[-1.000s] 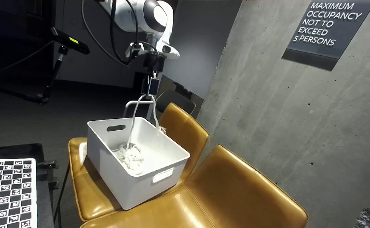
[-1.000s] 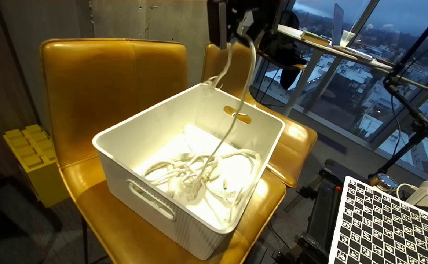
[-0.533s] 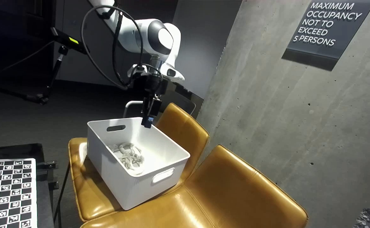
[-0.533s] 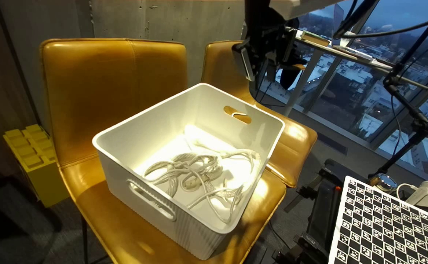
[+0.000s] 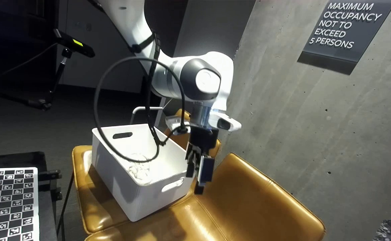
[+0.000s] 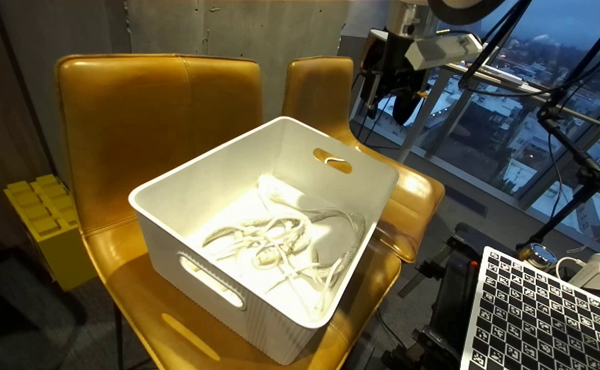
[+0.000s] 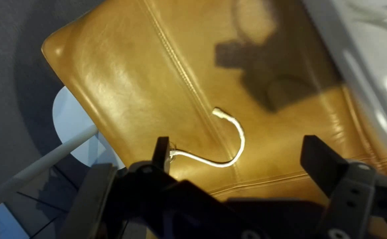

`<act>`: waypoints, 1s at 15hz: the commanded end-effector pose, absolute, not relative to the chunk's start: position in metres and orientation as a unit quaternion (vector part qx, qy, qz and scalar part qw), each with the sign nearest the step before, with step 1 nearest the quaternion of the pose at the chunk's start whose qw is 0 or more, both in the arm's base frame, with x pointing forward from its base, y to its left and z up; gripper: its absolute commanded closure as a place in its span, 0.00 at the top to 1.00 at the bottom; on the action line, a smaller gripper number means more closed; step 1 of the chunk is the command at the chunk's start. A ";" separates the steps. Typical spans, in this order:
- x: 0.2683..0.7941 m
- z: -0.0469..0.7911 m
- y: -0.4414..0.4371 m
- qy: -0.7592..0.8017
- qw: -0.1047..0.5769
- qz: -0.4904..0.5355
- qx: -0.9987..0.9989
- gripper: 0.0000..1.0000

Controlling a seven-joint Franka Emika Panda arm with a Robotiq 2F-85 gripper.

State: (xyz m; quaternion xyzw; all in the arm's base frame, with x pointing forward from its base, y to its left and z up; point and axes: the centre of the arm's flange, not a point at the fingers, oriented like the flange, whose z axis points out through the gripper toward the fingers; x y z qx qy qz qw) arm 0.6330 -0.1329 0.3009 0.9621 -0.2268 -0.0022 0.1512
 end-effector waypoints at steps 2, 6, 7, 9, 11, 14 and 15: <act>0.641 0.238 -0.211 -0.281 0.136 0.029 0.950 1.00; 0.656 0.185 -0.261 -0.336 0.128 0.033 0.932 1.00; 0.661 0.179 -0.269 -0.348 0.126 0.032 0.929 1.00; 0.674 0.162 -0.281 -0.370 0.122 0.029 0.921 1.00; 0.683 0.148 -0.285 -0.382 0.117 0.027 0.916 1.00; 0.698 0.129 -0.293 -0.397 0.118 0.031 0.910 1.00; 0.703 0.125 -0.297 -0.402 0.121 0.033 0.907 1.00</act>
